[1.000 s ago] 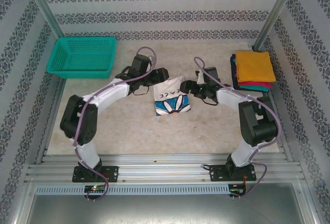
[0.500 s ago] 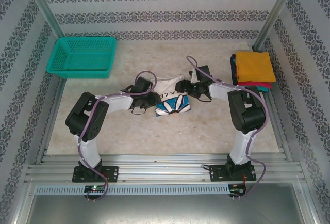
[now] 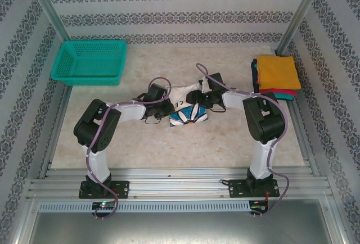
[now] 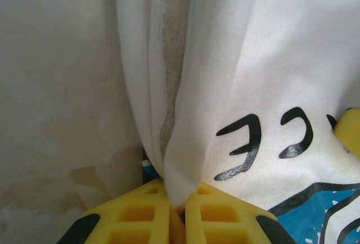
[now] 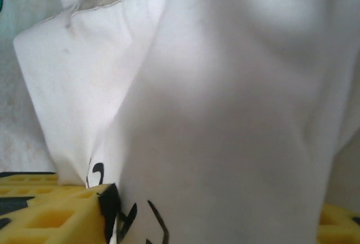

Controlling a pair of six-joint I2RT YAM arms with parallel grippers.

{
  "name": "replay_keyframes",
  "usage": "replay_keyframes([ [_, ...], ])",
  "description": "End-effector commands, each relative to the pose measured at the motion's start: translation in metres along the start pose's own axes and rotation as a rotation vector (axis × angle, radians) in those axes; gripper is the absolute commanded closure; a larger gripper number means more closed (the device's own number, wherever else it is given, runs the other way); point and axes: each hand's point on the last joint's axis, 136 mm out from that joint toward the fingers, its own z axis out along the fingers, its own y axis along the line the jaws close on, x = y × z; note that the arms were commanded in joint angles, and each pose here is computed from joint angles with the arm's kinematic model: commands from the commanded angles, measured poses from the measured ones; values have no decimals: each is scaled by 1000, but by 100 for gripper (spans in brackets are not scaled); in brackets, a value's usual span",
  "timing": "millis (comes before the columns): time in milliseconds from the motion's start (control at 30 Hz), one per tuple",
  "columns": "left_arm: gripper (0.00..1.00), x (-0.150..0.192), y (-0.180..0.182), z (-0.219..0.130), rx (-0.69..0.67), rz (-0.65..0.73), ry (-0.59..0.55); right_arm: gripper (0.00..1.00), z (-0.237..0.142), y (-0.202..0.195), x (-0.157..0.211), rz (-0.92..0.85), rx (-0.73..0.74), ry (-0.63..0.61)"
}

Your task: Fold and stack the t-shirts

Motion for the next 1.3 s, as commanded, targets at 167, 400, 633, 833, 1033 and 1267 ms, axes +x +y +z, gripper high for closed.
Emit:
replay_keyframes([
  [167,90,9,0,11,16,5,23,86,6,17,2,-60,-35,44],
  [400,25,-11,-16,-20,68,80,-123,100,-16,8,-6,-198,91,42],
  [633,0,-30,-22,-62,44,280,-288,100,-69,-31,-28,-433,410,46],
  [833,0,-32,-28,-73,56,448,-336,100,-114,-53,-57,-525,548,13],
  [1033,0,-36,-41,-76,101,501,-365,100,-151,-84,-80,-417,515,52],
  [1267,0,-30,-59,-73,205,555,-350,100,-197,-122,-121,-457,677,59],
])
